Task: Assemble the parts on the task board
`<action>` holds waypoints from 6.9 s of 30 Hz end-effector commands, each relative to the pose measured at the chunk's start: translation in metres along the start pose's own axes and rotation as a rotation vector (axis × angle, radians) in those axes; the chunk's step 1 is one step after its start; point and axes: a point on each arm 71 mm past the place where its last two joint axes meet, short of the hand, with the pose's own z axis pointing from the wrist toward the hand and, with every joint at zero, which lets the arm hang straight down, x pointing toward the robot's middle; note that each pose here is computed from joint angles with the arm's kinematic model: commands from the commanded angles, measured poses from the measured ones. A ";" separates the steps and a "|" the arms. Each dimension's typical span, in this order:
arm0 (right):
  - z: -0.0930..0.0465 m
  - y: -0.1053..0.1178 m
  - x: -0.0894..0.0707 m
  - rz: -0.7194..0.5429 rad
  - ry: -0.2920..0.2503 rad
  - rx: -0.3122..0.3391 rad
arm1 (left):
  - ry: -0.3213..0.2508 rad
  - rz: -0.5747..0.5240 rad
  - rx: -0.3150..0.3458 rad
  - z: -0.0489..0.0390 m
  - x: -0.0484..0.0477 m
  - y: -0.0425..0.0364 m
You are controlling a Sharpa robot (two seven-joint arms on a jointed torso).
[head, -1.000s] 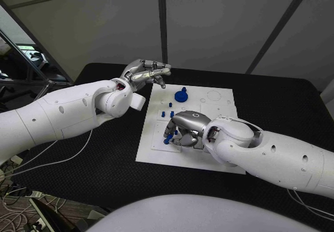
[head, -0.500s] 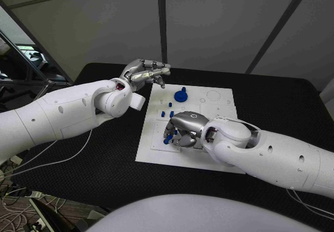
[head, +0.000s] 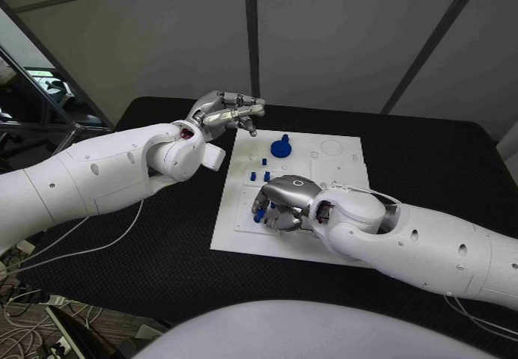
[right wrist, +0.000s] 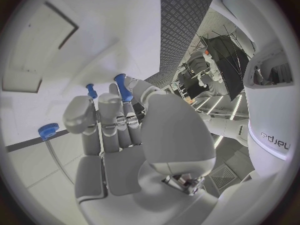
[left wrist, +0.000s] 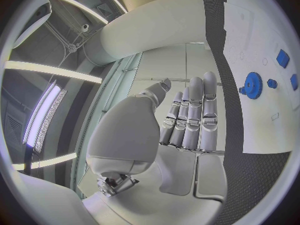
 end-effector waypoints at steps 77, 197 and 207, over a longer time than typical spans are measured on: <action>-0.157 -0.108 0.002 0.211 -0.026 0.683 | -0.006 0.000 0.003 -0.0082 -0.0084 0.0011; -0.102 -0.062 0.013 0.387 -0.045 0.516 | 0.007 -0.005 -0.004 -0.0075 -0.0062 0.0016; -0.107 -0.068 0.009 0.340 -0.096 0.548 | 0.007 -0.005 -0.004 -0.0074 -0.0062 0.0017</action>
